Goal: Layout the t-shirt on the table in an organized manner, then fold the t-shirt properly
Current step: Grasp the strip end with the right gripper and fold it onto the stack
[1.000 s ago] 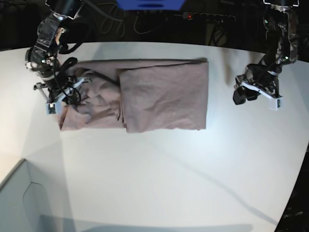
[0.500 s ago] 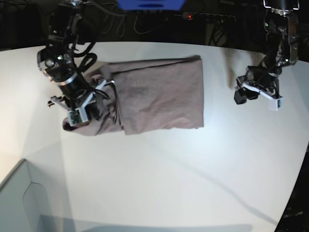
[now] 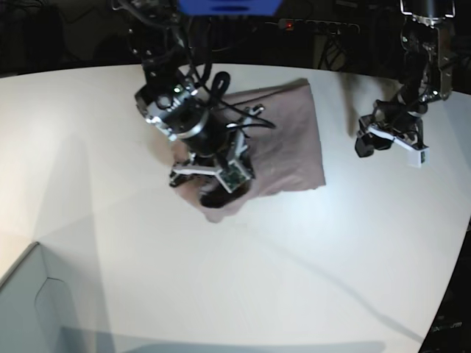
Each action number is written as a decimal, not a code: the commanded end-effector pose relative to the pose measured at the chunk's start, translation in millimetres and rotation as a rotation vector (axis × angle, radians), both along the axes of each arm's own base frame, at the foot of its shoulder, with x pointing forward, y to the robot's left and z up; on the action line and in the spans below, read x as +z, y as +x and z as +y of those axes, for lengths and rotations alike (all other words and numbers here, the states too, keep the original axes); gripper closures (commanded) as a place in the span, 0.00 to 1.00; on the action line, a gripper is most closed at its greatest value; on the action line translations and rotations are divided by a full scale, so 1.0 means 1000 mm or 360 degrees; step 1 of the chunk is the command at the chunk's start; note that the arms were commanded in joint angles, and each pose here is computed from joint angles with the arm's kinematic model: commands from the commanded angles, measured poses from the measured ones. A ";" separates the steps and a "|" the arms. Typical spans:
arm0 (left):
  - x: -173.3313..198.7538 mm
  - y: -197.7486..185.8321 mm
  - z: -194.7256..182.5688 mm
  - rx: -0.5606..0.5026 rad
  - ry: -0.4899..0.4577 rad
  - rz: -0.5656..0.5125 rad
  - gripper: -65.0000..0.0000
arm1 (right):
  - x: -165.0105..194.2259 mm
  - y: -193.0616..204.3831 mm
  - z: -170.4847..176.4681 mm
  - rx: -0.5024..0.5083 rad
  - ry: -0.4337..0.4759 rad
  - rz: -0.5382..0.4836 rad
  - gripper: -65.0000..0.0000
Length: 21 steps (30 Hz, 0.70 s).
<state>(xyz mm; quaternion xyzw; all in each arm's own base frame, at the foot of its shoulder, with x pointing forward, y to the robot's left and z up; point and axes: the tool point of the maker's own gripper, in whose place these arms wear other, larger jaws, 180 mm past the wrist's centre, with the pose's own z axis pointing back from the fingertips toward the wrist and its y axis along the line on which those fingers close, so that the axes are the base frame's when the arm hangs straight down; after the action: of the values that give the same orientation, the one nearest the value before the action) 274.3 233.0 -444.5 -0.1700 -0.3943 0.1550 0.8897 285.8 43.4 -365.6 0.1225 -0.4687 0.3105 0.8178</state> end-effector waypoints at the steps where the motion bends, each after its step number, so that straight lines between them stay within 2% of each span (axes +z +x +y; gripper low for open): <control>1: 0.011 0.009 0.000 -0.0021 0.0005 -0.0067 0.51 | 0.011 0.007 0.011 0.0025 0.0049 -0.0056 1.00; 5: 0.003 0.015 -0.023 -0.0125 -0.0013 -0.0036 0.51 | 0.005 0.000 0.039 0.0158 0.0051 -0.0031 1.00; 13: -0.030 0.015 -0.038 -0.0152 -0.0063 0.0110 0.51 | 0.010 -0.014 0.065 0.0311 0.0050 -0.0061 1.00; 21: -0.028 0.021 -0.052 -0.0153 -0.0110 0.0087 0.51 | 0.015 -0.018 0.083 0.0413 0.0049 -0.0090 1.00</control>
<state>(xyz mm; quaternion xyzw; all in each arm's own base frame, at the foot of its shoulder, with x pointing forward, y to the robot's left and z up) 300.6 178.9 -467.9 -0.2220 -0.3735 0.1363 0.8903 260.7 115.8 -370.3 0.1703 -0.4485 0.4182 0.7714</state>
